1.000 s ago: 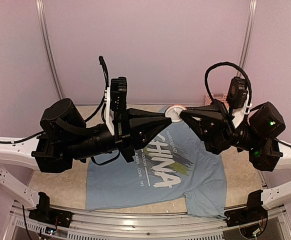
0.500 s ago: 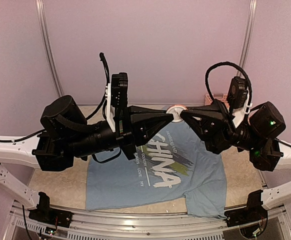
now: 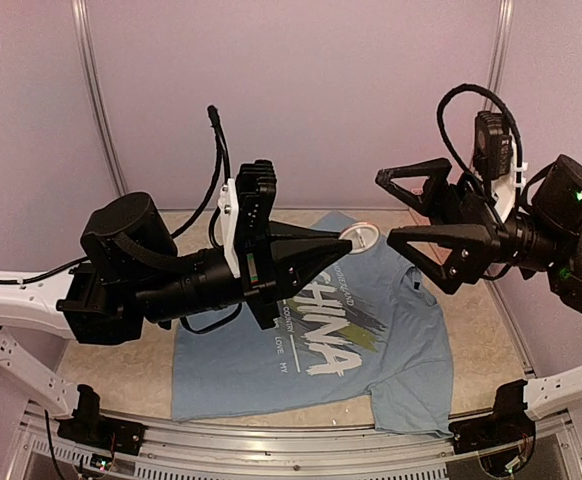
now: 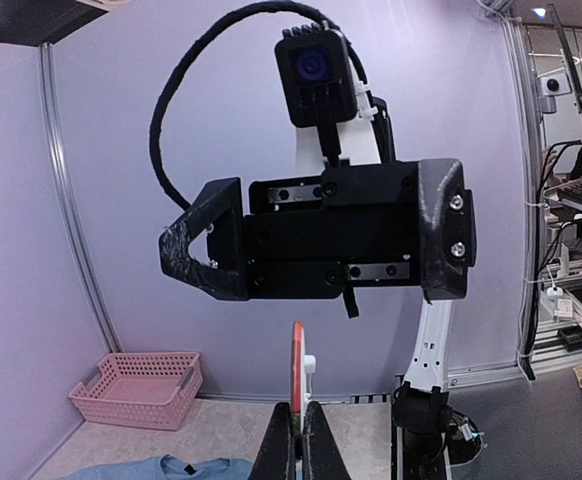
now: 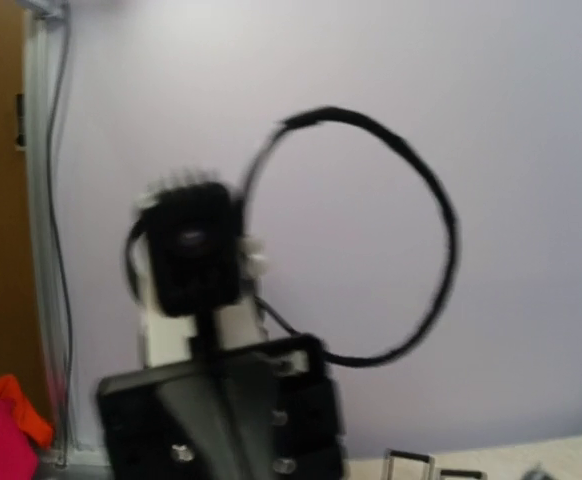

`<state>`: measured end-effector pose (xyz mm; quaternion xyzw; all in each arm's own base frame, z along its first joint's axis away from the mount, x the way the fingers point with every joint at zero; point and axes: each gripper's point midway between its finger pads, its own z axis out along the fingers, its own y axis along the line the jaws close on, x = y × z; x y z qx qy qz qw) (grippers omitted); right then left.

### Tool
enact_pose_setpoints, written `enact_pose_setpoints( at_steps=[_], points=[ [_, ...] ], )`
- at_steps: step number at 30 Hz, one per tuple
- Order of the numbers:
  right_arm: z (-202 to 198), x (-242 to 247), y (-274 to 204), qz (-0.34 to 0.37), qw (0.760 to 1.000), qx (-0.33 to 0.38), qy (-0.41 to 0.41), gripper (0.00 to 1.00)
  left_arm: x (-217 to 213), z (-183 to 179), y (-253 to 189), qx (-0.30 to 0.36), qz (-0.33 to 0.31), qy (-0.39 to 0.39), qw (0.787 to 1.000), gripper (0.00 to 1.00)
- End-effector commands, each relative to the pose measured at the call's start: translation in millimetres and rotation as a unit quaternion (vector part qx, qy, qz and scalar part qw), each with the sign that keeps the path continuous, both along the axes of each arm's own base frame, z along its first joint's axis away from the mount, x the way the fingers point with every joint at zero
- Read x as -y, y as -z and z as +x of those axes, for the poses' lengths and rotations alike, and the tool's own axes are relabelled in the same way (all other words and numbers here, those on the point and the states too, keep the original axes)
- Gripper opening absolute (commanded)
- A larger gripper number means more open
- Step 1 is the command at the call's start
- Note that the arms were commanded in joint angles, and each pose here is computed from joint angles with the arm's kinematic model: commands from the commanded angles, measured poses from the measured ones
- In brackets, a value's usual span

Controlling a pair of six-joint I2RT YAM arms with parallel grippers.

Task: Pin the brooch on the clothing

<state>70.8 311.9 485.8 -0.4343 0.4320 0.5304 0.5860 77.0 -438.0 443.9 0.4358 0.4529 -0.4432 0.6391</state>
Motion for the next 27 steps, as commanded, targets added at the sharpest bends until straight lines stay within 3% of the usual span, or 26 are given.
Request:
enact_pose_setpoints(
  at_steps=[1,7,11,15,24,27],
  points=[
    [15.3,-11.5,33.6,-0.101,0.994,-0.041,0.028,0.87,0.1,-2.2,-12.3,0.027,0.002,-0.009,1.000,0.00],
    [-5.6,-3.6,23.6,-0.091,0.995,-0.018,-0.019,0.72,2.4,-6.0,-12.6,0.029,0.004,-0.001,1.000,0.00],
    [-3.8,-3.6,26.1,-0.089,0.996,-0.016,-0.013,0.54,4.6,-6.6,-13.4,0.030,0.007,0.000,1.000,0.00],
    [-0.9,-8.0,30.8,-0.098,0.995,-0.018,-0.010,0.51,6.2,-8.6,-14.8,0.031,0.006,0.003,0.999,0.00],
    [5.2,-6.8,30.2,-0.085,0.996,-0.020,0.007,0.25,11.5,-26.0,-11.2,0.054,0.022,0.029,0.998,0.00],
    [8.6,-3.9,26.7,-0.078,0.996,-0.026,0.020,0.21,13.4,-27.9,-7.9,0.059,0.030,0.031,0.997,0.00]
  ],
)
